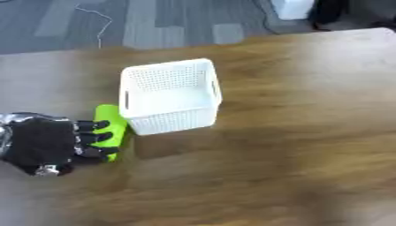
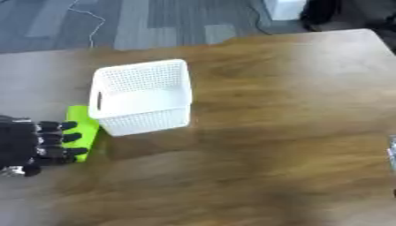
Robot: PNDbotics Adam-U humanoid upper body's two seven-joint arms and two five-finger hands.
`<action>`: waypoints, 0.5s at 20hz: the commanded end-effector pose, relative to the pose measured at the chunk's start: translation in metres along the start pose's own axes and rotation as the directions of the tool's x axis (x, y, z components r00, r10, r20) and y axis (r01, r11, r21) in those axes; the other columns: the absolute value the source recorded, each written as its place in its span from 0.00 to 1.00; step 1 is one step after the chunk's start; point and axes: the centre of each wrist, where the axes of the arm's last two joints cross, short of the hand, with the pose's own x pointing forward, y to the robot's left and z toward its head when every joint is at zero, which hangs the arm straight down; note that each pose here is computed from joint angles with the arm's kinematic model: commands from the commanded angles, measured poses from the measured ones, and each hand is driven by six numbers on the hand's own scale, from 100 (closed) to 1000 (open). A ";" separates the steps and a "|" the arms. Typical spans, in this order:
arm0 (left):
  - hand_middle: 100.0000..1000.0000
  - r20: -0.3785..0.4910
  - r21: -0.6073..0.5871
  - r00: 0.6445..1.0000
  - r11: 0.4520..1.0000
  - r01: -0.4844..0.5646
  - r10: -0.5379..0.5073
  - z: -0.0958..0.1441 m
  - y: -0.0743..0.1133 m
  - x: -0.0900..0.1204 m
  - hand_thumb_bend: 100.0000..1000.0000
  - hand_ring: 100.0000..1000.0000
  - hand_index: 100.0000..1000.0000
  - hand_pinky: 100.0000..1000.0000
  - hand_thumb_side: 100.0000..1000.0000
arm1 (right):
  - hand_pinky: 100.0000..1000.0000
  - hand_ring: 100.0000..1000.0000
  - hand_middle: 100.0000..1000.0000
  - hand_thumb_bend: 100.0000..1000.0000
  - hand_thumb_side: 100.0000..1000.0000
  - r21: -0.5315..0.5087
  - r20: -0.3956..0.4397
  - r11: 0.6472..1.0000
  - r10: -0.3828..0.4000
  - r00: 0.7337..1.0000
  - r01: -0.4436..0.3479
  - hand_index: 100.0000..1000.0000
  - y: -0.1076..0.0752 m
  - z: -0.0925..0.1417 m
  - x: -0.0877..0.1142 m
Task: Pick up objects on the table and place them in the box.
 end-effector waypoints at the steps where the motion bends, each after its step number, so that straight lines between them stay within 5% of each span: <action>1: 0.99 0.199 0.266 0.969 0.944 -0.196 0.146 0.009 0.007 -0.014 1.00 0.88 1.00 0.85 0.77 | 0.28 0.41 0.44 0.21 1.00 0.006 0.030 1.000 0.005 1.000 -0.006 0.53 -0.003 -0.007 0.002; 6: 1.00 0.161 0.239 0.979 0.958 -0.159 0.122 0.018 0.004 -0.022 0.87 0.92 1.00 0.92 0.61 | 0.28 0.41 0.44 0.21 1.00 0.006 0.029 1.000 0.007 1.000 -0.007 0.53 -0.004 -0.007 0.002; 10: 1.00 0.133 0.183 0.986 0.975 -0.124 0.101 0.024 -0.005 -0.022 0.78 0.94 1.00 0.97 0.58 | 0.28 0.41 0.44 0.21 1.00 0.004 0.030 1.000 0.008 1.000 -0.008 0.53 -0.004 -0.007 0.001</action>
